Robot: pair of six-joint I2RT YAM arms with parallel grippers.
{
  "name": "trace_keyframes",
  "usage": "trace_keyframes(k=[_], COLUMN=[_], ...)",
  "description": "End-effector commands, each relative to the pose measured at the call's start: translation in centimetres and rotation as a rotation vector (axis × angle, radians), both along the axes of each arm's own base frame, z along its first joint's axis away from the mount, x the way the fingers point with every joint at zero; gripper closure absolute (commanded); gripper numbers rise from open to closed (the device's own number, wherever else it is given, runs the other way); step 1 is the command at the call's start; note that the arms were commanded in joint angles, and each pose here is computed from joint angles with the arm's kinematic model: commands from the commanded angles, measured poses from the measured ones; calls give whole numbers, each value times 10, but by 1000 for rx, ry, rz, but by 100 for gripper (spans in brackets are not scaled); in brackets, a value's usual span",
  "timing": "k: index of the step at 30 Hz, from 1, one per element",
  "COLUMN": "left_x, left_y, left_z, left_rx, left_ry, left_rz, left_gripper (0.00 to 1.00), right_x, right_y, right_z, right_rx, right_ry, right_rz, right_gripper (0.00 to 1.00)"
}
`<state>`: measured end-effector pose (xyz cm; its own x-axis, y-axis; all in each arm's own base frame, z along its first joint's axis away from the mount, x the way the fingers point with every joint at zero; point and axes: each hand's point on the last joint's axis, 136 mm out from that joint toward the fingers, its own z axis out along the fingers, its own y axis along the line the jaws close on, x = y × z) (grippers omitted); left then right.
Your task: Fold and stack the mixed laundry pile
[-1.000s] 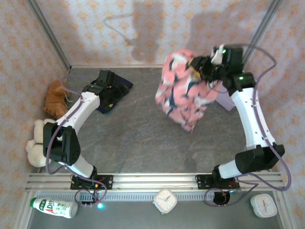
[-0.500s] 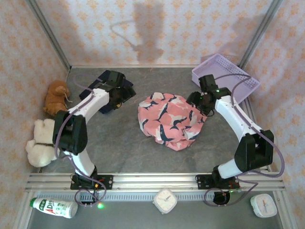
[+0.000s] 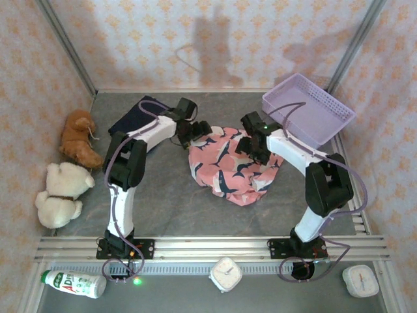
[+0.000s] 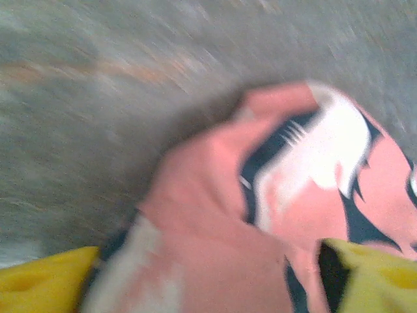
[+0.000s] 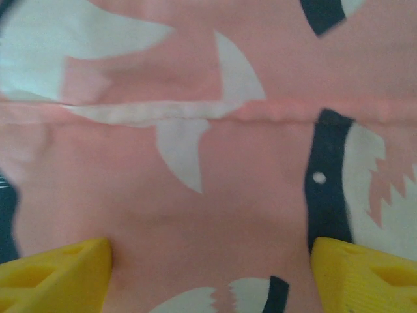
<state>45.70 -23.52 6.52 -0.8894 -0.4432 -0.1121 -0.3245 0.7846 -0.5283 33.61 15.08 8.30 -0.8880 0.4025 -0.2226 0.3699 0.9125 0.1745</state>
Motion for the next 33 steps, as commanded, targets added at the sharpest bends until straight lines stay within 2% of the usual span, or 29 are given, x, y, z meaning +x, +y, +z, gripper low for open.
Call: trace_keyframes(k=[1,2,4,5,6,10,12,17,22,26,30,33], left_x=[-6,-7,-8,-8,-7,-5,-9,-32,-60,-89,-120,-134], left_y=[-25,-24,-20,-17,-13,-4,5,16,27,33,41,48], left_z=[15,18,27,37,48,104,140,201,271,342,401,426], left_rx=[-78,-76,-56,-37,-16,32,40,11,-40,-88,-103,-129], left_ry=[-20,-28,-44,-60,-78,-179,-247,-356,-513,-681,-823,-891], left_rz=[-29,-24,-26,-35,-41,-55,-42,-37,-36,-28,-10,17], left_gripper=[44,53,76,94,100,100,100,100,100,100,99,98], right_x=[-5,-5,1,6,13,40,50,57,41,8,-27,-43], right_y=[-13,-16,-23,-27,-31,-48,-58,-66,-56,-50,-46,-50], right_z=[-19,-21,-15,-5,7,69,104,183,276,349,401,430], right_rx=[-68,-88,-127,-147,-165,-205,-182,-96,6,95,189,224], right_ry=[30,32,12,-13,-47,-208,-282,-440,-662,-793,-891,-973], right_rz=[-39,-41,-37,-30,-22,-16,-30,-8,75,142,186,173], right_gripper=[36,55,95,100,100,100,100,100,100,100,100,100])
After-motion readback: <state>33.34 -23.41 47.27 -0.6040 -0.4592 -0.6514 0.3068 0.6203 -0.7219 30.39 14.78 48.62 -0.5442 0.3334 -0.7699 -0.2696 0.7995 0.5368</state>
